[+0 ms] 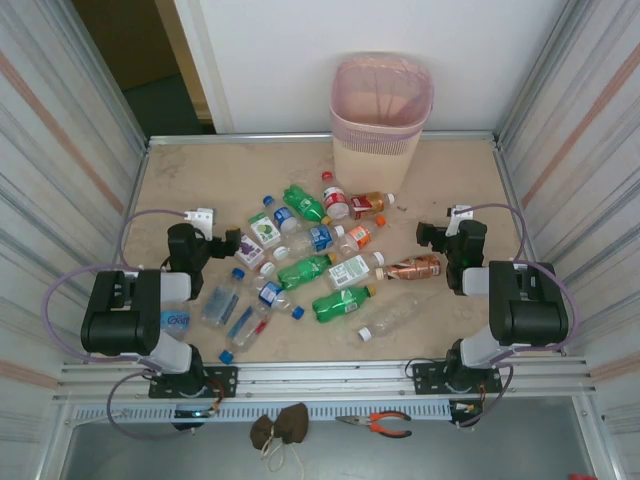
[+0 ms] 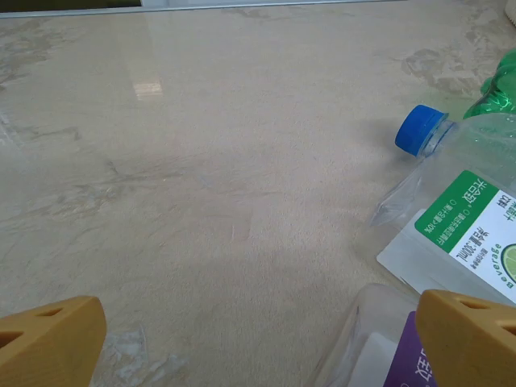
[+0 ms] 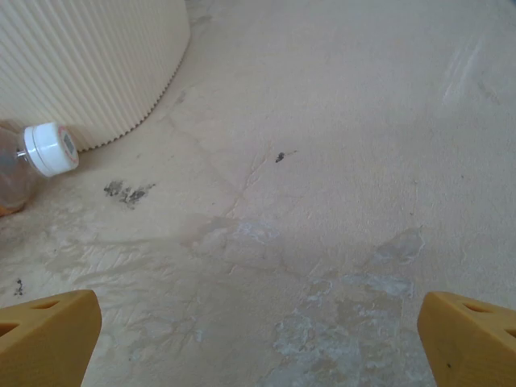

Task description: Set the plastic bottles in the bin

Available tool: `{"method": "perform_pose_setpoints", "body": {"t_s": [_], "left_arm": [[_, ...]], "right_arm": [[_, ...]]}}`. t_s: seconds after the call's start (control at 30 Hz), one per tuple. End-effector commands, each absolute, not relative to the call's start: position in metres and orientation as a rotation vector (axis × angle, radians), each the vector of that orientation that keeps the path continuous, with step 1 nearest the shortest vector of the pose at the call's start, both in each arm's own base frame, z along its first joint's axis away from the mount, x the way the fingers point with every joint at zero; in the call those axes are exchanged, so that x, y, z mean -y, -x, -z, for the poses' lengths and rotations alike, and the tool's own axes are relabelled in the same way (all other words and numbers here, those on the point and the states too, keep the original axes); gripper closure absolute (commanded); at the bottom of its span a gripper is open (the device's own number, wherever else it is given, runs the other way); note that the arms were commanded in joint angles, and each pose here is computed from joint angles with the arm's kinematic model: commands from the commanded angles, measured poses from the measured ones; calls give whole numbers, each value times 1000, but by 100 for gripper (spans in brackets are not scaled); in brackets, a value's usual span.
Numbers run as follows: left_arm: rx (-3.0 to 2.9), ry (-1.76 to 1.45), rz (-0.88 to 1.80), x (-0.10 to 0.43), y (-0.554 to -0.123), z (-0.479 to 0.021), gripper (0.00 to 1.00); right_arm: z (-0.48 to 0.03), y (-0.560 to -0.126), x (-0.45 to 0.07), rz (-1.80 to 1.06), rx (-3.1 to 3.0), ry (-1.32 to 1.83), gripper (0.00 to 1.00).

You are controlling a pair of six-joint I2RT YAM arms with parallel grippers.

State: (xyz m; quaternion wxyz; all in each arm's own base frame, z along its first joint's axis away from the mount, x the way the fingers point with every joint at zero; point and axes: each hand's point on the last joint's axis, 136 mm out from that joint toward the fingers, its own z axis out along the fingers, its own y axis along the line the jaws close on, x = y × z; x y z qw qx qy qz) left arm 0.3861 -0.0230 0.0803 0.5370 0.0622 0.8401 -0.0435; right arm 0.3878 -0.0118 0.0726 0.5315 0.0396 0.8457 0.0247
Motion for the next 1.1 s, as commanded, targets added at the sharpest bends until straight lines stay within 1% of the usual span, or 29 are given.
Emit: {"method": "perform_pose_setpoints", "body": {"t_s": [0.0, 1.07], "left_arm": [[-1958, -166, 85, 22, -395, -92, 1], [-1955, -164, 83, 22, -394, -92, 1]], "right_arm": [[-80, -395, 14, -58, -1989, -112, 1], [-82, -395, 13, -51, -1982, -109, 1]]}}
